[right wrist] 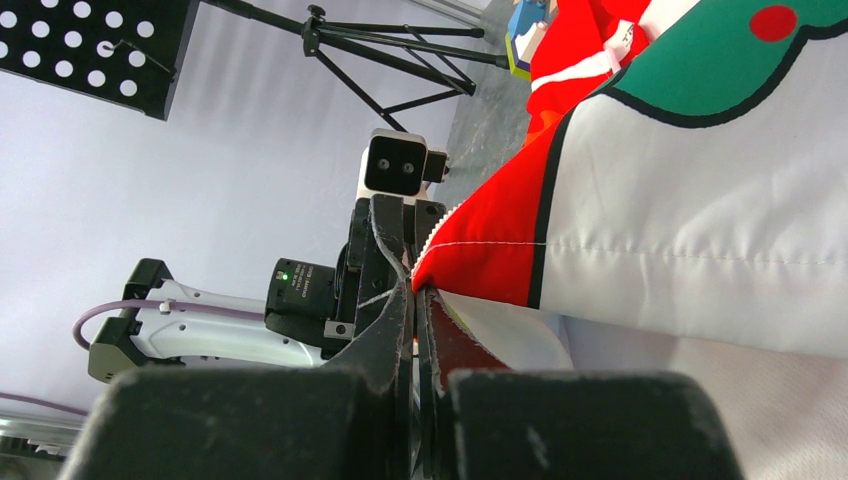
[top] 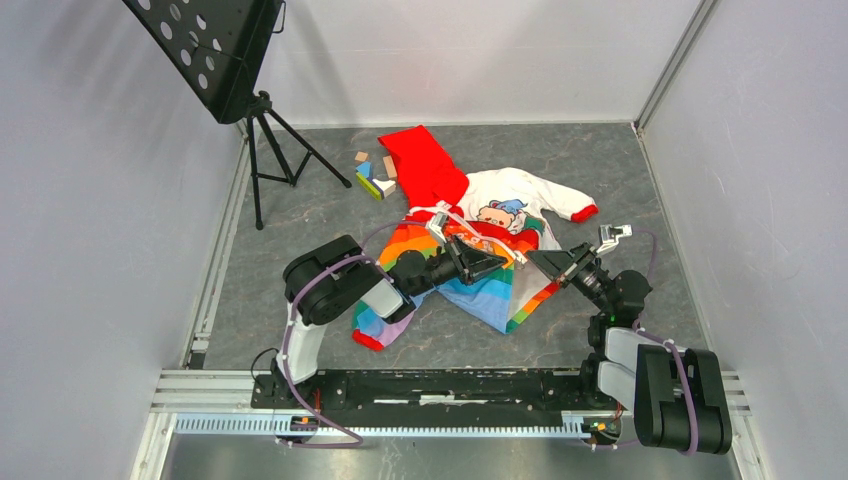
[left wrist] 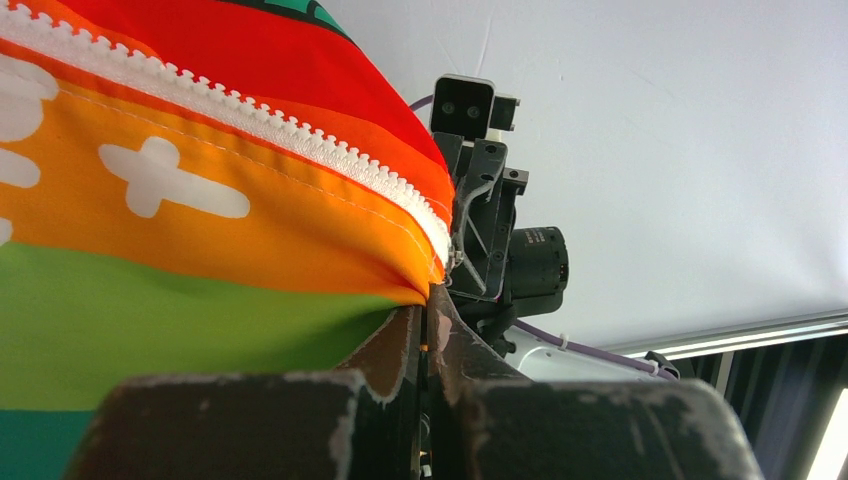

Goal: Zip up the jacket

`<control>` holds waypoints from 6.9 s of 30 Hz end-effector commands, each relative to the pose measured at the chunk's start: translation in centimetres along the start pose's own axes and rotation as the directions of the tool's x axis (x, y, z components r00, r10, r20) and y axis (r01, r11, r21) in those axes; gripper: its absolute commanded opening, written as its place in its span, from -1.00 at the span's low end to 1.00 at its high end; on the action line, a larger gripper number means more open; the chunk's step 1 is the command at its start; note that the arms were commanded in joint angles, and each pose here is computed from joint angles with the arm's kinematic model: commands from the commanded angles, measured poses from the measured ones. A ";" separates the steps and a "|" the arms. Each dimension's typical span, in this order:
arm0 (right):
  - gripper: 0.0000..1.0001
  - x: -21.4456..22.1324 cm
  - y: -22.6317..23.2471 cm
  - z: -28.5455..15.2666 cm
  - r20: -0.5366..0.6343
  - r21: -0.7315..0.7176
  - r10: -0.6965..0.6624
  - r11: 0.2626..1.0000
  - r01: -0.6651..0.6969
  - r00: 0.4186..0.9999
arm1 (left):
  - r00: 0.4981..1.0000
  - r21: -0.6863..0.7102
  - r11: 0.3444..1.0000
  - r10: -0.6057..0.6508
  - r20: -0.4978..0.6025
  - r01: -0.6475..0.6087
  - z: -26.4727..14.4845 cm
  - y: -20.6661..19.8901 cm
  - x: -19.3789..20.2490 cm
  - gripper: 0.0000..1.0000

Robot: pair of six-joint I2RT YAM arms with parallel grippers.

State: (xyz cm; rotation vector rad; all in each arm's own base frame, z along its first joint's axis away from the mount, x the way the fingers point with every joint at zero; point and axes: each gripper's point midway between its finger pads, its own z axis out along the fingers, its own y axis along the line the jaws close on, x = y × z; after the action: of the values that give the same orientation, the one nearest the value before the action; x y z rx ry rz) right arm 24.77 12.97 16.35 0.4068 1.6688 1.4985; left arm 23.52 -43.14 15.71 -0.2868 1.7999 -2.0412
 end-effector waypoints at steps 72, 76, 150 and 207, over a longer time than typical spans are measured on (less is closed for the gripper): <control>-0.99 2.2 -1.4 -1.2 -0.015 0.022 0.034 0.999 -0.033 0.999 | 1.000 0.078 0.997 -0.011 -0.007 0.011 0.5 -2.2 0.6 -0.95; -0.99 2.3 -1.2 -1.2 -0.019 0.014 0.035 0.999 -0.034 0.999 | 1.000 0.065 0.998 -0.013 0.014 0.012 0.1 -1.9 0.2 -0.95; -0.99 2.8 -2.4 -1.3 -0.026 0.054 0.042 0.998 -0.041 0.999 | 0.999 0.074 0.997 0.005 0.035 -0.007 -0.5 -2.7 -0.6 -0.95; -0.99 2.5 -1.9 -1.0 -0.025 0.039 0.031 0.999 -0.030 0.999 | 1.000 0.077 0.997 -0.009 0.009 0.008 0.0 -2.6 0.3 -0.95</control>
State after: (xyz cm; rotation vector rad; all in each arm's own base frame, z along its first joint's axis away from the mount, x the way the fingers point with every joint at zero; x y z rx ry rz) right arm 24.81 13.40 15.52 0.4104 1.6980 1.5045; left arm 23.31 -42.83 15.08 -0.3244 1.8188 -2.0290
